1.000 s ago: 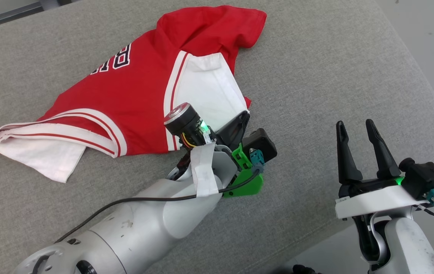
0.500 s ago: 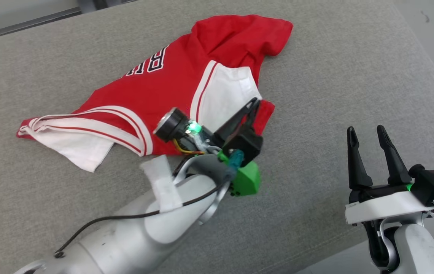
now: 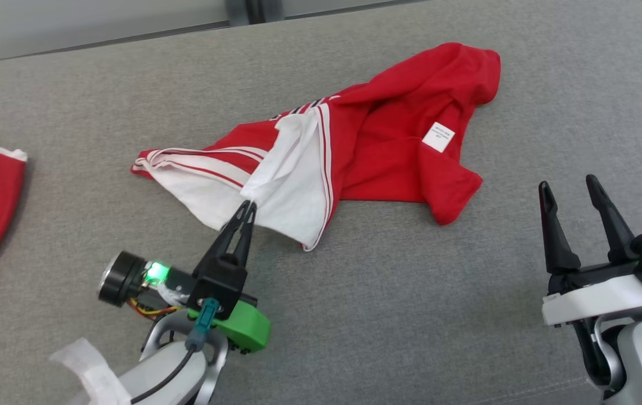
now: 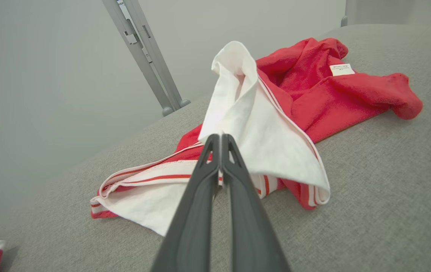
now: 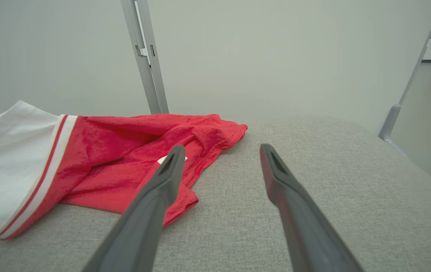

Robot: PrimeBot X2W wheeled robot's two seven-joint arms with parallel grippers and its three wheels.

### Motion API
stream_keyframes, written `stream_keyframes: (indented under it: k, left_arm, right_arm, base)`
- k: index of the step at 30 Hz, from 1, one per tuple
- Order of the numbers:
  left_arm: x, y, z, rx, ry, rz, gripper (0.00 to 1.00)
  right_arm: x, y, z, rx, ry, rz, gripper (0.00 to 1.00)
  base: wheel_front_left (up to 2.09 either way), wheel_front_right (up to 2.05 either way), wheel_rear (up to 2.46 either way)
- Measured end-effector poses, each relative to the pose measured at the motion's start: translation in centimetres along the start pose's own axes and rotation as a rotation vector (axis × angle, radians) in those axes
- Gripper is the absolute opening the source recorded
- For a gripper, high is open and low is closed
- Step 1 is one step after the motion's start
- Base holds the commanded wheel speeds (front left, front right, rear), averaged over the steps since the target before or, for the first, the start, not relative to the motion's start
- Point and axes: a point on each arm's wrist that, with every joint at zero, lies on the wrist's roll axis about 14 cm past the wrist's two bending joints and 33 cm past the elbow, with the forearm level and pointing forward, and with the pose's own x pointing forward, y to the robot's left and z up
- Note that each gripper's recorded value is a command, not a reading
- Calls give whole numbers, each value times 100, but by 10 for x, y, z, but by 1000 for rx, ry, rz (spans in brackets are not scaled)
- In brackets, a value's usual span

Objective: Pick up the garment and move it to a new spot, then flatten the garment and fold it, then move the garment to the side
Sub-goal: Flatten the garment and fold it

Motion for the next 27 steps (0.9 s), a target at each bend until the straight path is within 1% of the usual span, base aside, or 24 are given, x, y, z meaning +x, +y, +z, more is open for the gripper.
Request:
stream_keyframes:
  k: [4, 9, 12, 15, 19, 22, 25, 27]
  left_arm:
    - [-30, 30, -13, 12, 53, 92, 0]
    - [-64, 55, -30, 3, 132, 174, 0]
    - [-75, 64, -33, -15, 154, 208, 0]
    - [-79, 65, -33, -34, 155, 215, 0]
    - [-77, 61, -34, -68, 155, 210, 0]
    - [-73, 59, -35, -76, 155, 203, 0]
    - [-70, 55, -37, -80, 157, 194, 0]
    - [-69, 54, -38, -81, 160, 189, 0]
  right_arm:
    - [17, 11, 4, -31, -13, 72, 100]
    - [33, 30, -8, -42, 32, 175, 100]
    - [47, 42, -17, -62, 69, 250, 100]
    - [68, 43, -21, -102, 113, 297, 100]
    - [113, 42, -16, -128, 195, 311, 100]
    - [136, 46, -18, -124, 264, 317, 100]
    - [161, 51, -19, -38, 326, 290, 100]
    - [171, 50, -29, 10, 391, 266, 100]
  base:
    - [0, 0, 0]
    - [0, 0, 0]
    - [0, 0, 0]
    - [0, 0, 0]
    - [0, 0, 0]
    - [0, 0, 0]
    - [0, 0, 0]
    - [0, 0, 0]
